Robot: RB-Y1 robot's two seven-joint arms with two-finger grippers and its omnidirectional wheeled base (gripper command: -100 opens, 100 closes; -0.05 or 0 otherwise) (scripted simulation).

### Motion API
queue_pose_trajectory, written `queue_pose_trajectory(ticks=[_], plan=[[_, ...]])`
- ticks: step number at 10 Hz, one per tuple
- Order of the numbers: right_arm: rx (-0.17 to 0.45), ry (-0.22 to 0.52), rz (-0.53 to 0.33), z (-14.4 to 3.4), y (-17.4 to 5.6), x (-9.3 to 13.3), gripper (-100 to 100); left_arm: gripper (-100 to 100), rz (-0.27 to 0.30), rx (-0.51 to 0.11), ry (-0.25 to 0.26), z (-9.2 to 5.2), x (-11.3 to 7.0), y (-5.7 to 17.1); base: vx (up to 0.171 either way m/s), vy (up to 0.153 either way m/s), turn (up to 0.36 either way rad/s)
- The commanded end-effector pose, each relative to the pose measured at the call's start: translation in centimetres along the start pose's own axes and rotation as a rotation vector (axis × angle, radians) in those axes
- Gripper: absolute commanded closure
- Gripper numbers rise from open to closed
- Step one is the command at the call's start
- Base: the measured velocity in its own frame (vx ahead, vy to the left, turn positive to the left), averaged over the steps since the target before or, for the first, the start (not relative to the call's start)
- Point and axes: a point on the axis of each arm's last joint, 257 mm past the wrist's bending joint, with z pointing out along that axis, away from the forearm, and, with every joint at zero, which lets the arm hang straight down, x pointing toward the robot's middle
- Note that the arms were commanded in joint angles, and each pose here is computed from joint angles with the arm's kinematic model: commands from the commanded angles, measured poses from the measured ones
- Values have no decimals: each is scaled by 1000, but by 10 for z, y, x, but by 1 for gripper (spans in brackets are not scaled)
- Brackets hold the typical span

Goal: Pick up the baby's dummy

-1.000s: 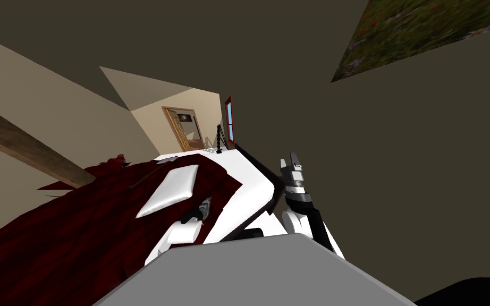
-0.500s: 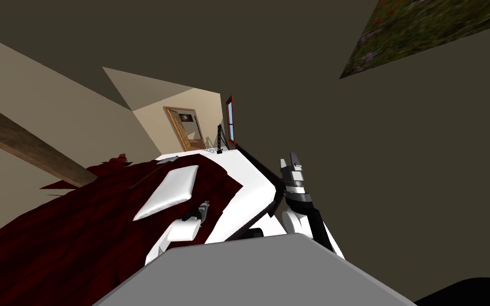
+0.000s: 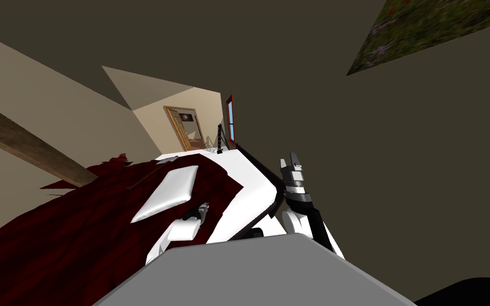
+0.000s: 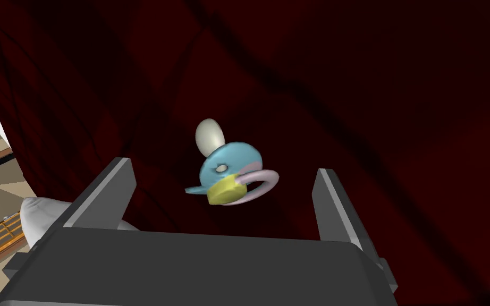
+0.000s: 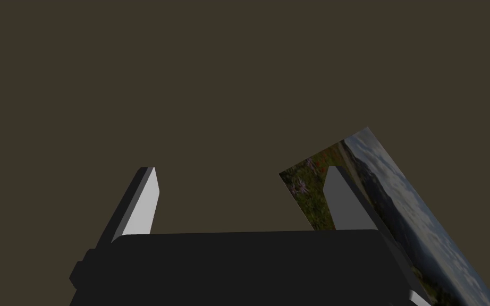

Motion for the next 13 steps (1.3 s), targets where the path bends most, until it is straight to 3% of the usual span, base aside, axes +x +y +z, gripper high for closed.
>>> queue_pose_trajectory(ticks=[1,5,6,10,11,12,13], plan=[[0,0,0,0,0,0,0,-100,-1,3,-1,6,0,2,23,6,-12],[0,0,0,0,0,0,0,-100,-2,2,-2,13,0,6,17,4,-6],[0,0,0,0,0,0,0,100,-2,4,-2,13,0,6,0,0,0],[0,0,0,0,0,0,0,100,-4,1,-2,13,0,7,0,0,0],[0,0,0,0,0,0,0,0,-4,1,-2,13,0,7,0,0,0],[0,0,0,0,0,0,0,100,-1,3,-1,8,0,3,-14,-7,9],[0,0,0,0,0,0,0,100,-1,3,-1,6,0,2,-23,-7,9]])
